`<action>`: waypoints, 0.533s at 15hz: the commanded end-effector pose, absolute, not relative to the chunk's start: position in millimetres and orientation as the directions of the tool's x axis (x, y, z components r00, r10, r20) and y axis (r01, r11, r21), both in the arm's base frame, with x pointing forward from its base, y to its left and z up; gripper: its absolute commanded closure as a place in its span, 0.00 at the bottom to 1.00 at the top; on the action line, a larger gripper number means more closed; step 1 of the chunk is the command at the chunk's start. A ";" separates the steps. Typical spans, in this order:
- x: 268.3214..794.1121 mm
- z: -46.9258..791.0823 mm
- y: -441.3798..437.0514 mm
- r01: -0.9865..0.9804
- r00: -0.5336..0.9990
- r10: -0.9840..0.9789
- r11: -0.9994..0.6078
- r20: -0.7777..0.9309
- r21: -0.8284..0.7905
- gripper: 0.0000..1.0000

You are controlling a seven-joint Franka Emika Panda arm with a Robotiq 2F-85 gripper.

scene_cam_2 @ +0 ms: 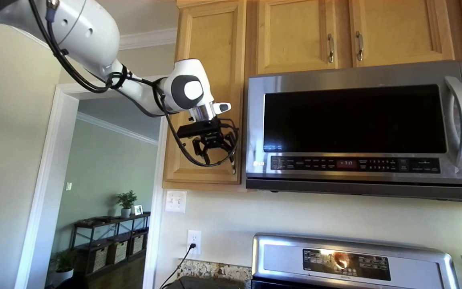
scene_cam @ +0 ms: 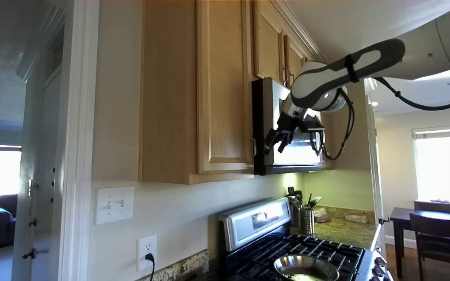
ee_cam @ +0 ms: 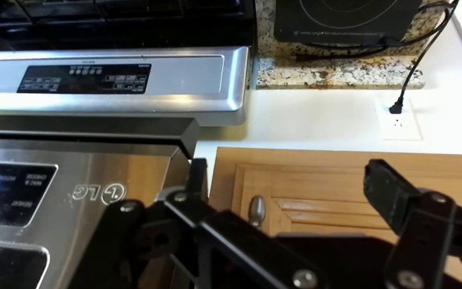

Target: Open the cabinet door

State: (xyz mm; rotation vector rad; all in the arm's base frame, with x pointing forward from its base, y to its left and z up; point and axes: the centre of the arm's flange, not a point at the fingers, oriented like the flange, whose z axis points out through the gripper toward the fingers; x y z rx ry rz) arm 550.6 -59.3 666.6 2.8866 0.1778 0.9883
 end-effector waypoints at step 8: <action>620.2 667.0 -64.5 0.154 0.663 0.300 -0.951 0.686 0.267 0.00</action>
